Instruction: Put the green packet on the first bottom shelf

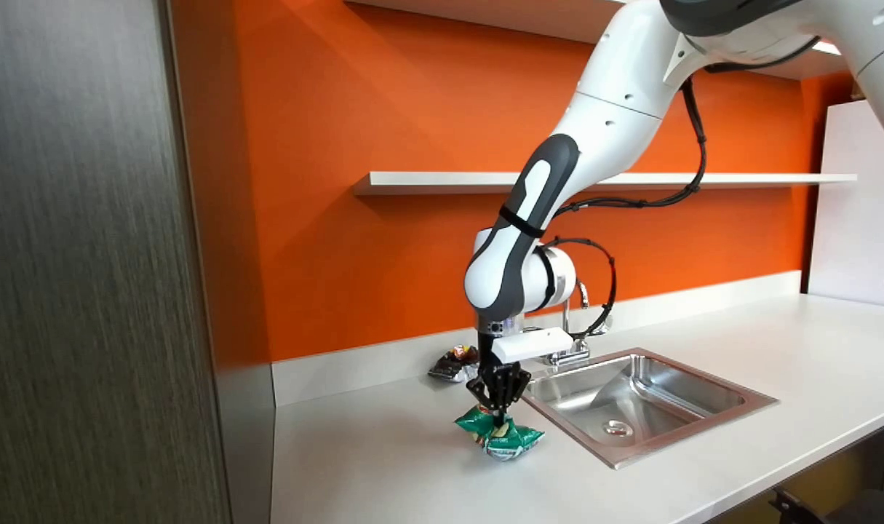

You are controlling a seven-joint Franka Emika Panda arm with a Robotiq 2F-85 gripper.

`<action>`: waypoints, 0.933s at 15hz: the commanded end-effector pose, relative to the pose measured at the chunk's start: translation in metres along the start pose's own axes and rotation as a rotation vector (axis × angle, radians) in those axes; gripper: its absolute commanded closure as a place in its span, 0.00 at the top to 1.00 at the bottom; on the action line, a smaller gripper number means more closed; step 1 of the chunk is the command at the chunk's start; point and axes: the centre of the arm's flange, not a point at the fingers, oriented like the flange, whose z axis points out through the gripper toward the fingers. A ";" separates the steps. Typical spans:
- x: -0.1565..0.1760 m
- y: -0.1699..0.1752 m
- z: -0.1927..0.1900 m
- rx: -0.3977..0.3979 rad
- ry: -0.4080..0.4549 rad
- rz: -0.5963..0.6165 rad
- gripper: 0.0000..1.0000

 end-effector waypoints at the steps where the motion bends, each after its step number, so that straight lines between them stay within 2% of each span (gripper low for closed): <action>1: 0.001 -0.001 -0.004 -0.013 0.008 0.013 0.00; 8: 0.001 -0.012 -0.070 -0.019 0.090 0.027 0.00; 14: -0.030 -0.023 -0.143 -0.023 0.132 0.068 0.00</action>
